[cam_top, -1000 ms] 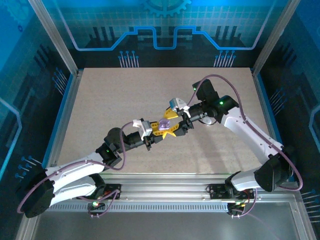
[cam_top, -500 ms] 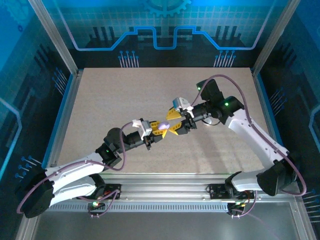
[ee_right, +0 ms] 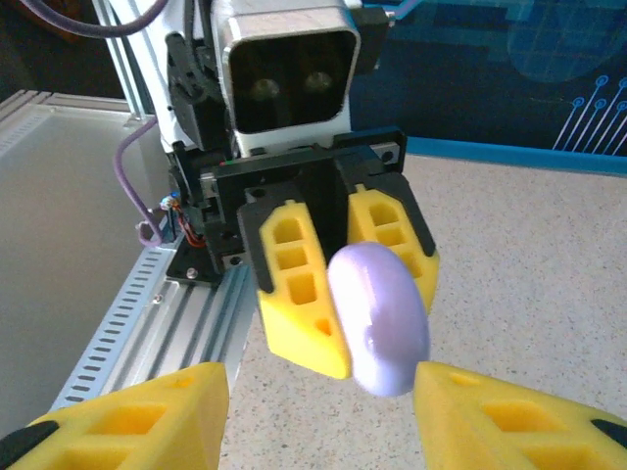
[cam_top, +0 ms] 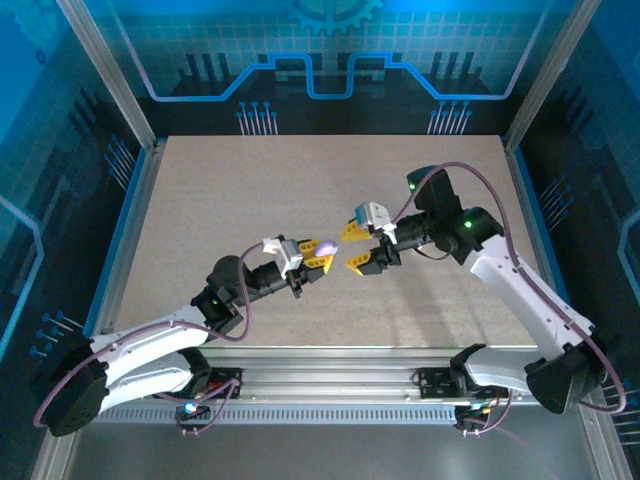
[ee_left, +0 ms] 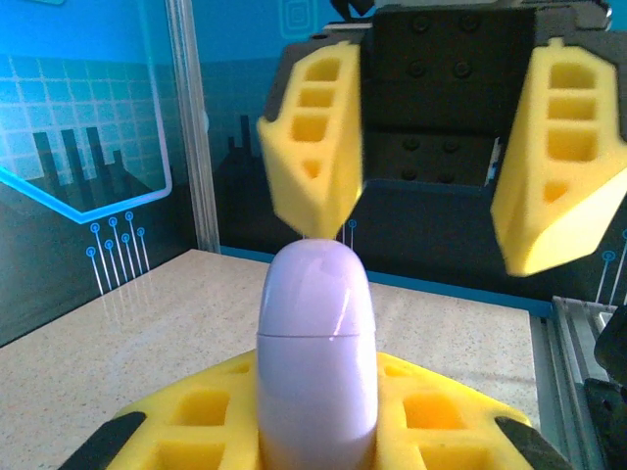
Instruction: Insert the wireless bluetooth earbuds into the charging case
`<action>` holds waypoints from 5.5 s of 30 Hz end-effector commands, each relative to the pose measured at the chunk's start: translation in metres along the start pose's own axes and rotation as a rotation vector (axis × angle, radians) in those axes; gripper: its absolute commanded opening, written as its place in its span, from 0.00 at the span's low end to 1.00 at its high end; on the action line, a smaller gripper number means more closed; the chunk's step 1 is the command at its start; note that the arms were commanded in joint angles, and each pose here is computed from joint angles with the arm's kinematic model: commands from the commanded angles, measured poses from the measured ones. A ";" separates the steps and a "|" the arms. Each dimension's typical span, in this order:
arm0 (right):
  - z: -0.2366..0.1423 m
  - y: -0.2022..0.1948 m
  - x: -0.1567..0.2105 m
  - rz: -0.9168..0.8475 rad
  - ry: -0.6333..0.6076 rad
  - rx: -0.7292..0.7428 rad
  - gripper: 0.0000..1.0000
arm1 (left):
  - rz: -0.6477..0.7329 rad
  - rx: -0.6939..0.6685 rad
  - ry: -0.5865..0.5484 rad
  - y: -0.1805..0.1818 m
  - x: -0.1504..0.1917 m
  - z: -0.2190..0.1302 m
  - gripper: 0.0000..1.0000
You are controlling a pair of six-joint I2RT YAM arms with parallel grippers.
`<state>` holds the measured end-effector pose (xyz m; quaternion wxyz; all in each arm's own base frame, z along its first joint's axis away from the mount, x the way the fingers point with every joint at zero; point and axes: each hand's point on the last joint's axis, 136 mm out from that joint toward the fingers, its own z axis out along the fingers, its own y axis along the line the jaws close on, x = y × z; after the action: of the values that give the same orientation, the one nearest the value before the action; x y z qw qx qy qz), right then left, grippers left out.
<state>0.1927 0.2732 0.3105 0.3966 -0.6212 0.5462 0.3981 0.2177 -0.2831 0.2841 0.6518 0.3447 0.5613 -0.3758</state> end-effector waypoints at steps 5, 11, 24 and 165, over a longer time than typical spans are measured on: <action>0.014 -0.006 -0.009 -0.076 0.023 -0.016 0.53 | 0.025 0.020 -0.062 -0.003 -0.019 -0.001 0.17; 0.017 -0.005 -0.011 -0.085 0.020 -0.047 0.50 | 0.026 0.020 -0.056 -0.003 -0.018 -0.001 0.17; 0.024 -0.005 -0.011 -0.114 0.031 -0.079 0.38 | 0.025 0.026 -0.052 -0.004 -0.018 0.000 0.17; -0.164 -0.123 0.288 0.752 0.301 1.413 1.00 | -0.207 -1.301 0.436 0.278 0.148 -0.212 0.99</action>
<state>0.3392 0.0458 0.0941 0.3923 -0.0920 0.9152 0.0063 0.3574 0.0193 0.0946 0.5027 -0.1119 0.8549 0.0622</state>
